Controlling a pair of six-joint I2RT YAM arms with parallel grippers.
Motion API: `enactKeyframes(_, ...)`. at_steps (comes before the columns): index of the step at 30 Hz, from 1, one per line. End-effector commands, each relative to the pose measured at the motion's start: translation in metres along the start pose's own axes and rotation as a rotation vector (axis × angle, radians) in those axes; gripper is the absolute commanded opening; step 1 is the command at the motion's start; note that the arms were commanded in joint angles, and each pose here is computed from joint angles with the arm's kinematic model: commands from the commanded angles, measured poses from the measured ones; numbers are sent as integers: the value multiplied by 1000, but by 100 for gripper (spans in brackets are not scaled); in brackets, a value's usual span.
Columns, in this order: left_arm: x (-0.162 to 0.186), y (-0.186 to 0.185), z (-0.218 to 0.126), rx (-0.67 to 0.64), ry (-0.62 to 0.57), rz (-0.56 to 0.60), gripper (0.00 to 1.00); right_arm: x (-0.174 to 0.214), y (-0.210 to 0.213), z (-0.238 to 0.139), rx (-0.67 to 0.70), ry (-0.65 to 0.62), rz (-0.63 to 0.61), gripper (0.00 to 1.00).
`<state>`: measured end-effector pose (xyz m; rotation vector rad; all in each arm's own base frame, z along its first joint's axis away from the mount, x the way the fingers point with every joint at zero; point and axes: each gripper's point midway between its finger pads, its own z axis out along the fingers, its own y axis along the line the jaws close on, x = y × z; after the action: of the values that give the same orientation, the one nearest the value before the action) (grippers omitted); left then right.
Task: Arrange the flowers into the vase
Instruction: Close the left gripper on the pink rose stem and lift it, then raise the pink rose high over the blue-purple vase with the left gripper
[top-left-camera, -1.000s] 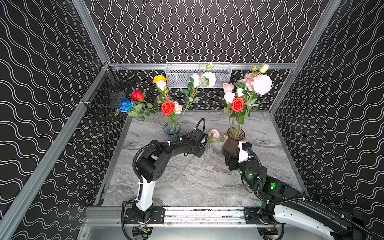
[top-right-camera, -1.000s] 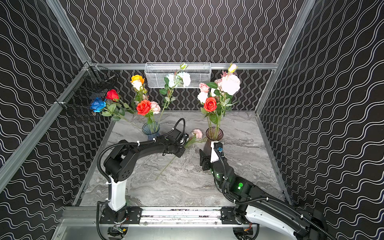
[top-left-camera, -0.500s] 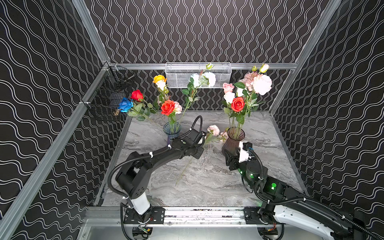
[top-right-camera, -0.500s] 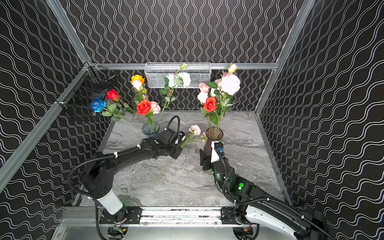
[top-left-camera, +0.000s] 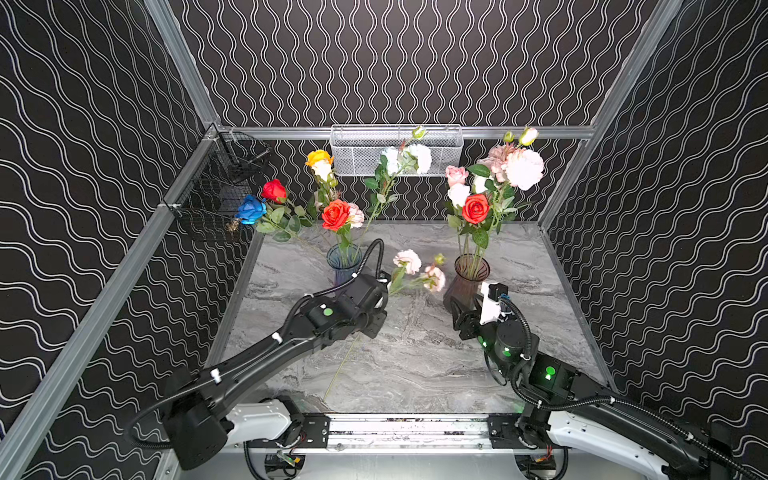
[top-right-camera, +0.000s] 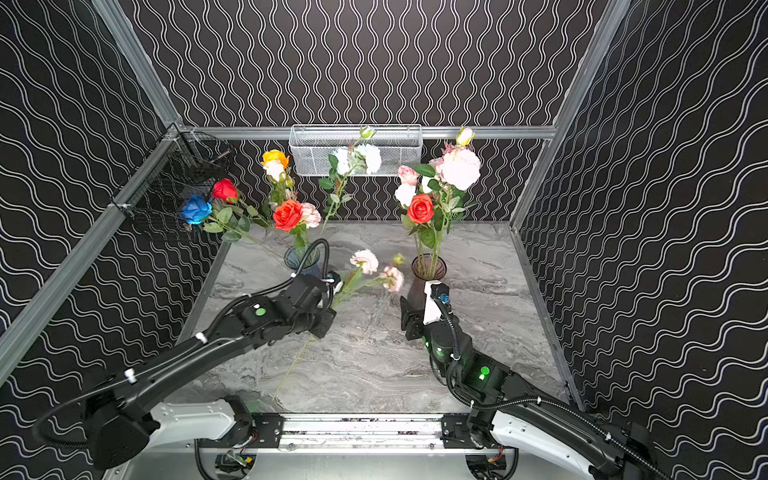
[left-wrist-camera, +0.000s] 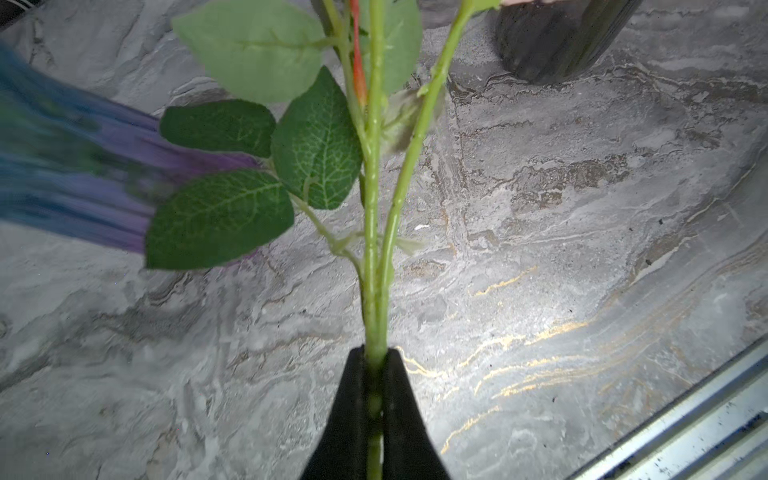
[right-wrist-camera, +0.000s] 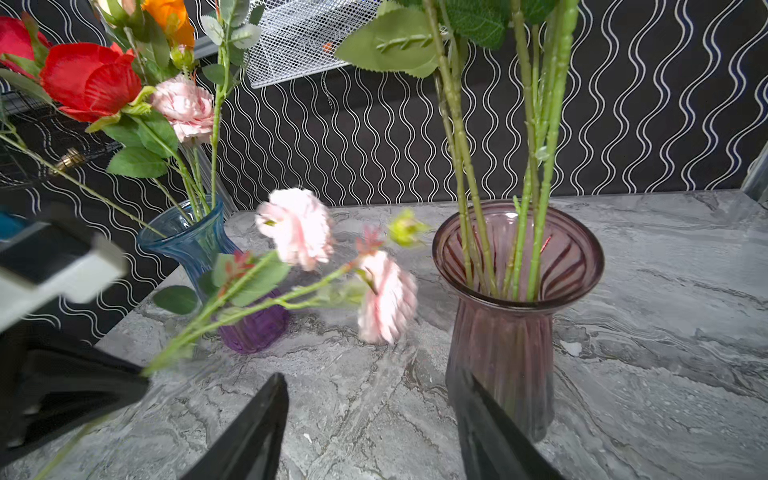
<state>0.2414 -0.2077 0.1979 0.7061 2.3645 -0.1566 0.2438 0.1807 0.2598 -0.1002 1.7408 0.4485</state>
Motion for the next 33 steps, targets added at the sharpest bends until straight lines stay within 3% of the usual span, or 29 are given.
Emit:
enactKeyframes(1, 4, 12, -25, -35, 1, -24, 0, -13, 2, -2, -11, -40, 29, 65)
enactKeyframes(8, -30, 12, -92, 60, -231, -15, 0, -10, 3, -4, -25, -34, 33, 65)
enactKeyframes(14, -77, 13, -162, 132, -571, -23, 0, -13, 1, -5, -21, -52, 45, 65)
enactKeyframes(20, -119, 24, -218, 132, -994, -81, 0, -14, 1, -6, -27, -67, 47, 65)
enactKeyframes(28, -184, 52, -264, -148, -1348, -72, 0, -16, 1, -8, -27, -74, 48, 65)
enactKeyframes(33, -221, 64, -282, -371, -1481, -30, 0, -17, 1, -9, -31, -78, 50, 65)
